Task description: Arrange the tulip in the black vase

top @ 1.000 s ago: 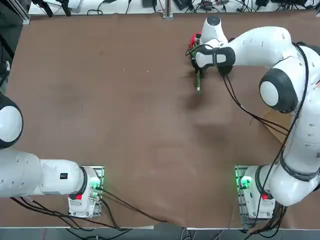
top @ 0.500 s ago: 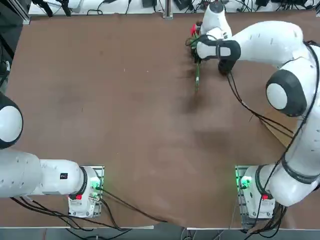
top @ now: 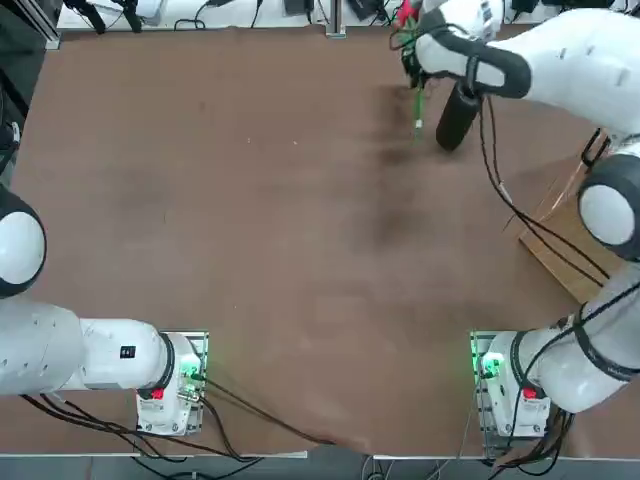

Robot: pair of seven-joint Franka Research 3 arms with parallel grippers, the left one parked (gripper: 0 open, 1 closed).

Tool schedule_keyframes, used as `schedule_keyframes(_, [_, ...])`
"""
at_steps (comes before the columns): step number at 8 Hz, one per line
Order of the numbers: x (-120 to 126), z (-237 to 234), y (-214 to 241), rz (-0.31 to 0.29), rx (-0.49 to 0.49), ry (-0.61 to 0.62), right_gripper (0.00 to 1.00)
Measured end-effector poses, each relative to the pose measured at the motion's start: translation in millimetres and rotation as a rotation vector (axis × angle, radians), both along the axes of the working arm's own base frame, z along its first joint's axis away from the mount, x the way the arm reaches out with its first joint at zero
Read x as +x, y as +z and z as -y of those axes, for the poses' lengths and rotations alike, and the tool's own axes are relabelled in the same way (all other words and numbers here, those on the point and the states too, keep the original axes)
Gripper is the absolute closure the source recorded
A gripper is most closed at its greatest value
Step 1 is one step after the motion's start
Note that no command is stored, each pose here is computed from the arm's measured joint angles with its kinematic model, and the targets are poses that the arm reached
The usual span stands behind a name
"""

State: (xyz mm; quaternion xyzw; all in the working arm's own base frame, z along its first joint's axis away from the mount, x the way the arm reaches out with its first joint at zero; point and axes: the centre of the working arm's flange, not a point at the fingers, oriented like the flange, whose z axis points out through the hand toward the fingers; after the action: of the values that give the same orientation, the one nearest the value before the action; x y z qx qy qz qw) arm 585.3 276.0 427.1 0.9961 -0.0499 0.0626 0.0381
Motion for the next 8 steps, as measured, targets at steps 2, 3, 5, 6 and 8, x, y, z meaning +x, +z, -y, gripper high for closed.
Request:
schedule_keyframes(2, [-6, 25, 47, 0.042, -0.133, -0.065, 0.88])
schedule_keyframes(3, [-8, 36, 62, 0.068, -0.185, -0.141, 0.88])
schedule_keyframes(5, [-8, 57, 87, 0.141, -0.233, -0.358, 0.88])
schedule_keyframes(6, [-6, 66, 98, 0.194, -0.247, -0.443, 0.88])
schedule_keyframes(8, [0, 75, 109, 0.314, -0.281, -0.597, 0.88])
